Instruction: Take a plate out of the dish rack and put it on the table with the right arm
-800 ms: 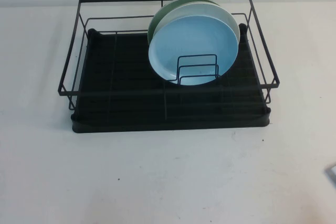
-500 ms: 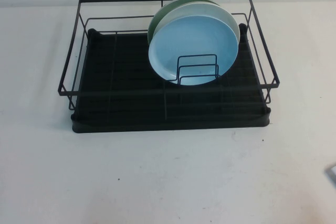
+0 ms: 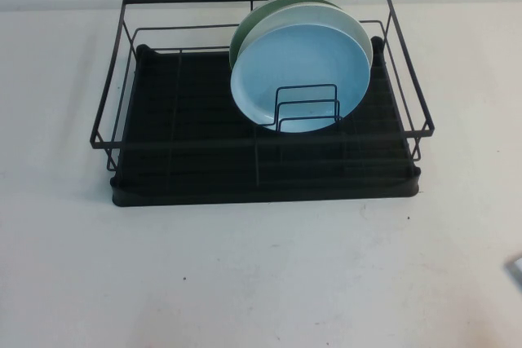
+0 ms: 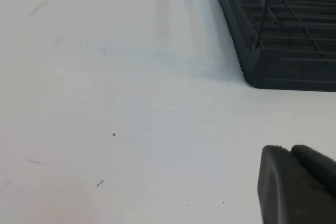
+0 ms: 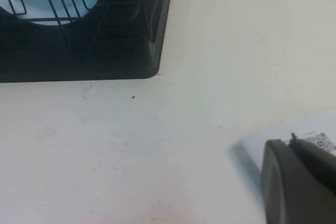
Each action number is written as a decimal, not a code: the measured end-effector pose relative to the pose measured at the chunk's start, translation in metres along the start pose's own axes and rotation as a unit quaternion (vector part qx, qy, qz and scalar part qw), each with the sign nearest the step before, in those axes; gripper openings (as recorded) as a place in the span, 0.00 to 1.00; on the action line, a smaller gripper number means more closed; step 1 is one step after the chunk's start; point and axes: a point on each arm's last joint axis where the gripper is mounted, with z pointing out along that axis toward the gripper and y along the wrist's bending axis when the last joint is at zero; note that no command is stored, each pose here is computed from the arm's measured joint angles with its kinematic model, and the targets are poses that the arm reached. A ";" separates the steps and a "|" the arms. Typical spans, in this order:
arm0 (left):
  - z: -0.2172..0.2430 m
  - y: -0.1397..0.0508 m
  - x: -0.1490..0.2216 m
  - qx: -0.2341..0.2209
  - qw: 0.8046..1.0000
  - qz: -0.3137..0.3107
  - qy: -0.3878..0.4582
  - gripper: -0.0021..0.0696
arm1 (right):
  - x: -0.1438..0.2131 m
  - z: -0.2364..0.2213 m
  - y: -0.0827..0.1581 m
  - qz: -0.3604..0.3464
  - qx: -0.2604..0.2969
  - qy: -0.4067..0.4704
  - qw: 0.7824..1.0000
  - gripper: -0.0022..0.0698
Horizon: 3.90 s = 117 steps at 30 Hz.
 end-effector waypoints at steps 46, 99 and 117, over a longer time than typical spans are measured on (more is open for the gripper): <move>0.000 0.000 0.000 0.000 1.000 0.000 0.000 0.02 | -0.122 0.077 0.022 0.161 -0.057 0.142 0.975 0.01; 0.000 0.000 0.000 0.000 1.000 0.000 0.000 0.02 | -0.240 0.326 0.111 -0.352 -0.367 0.106 0.854 0.47; 0.000 0.000 0.000 0.000 1.000 0.000 0.000 0.02 | -0.221 0.356 0.105 -0.372 -0.327 0.097 0.863 0.47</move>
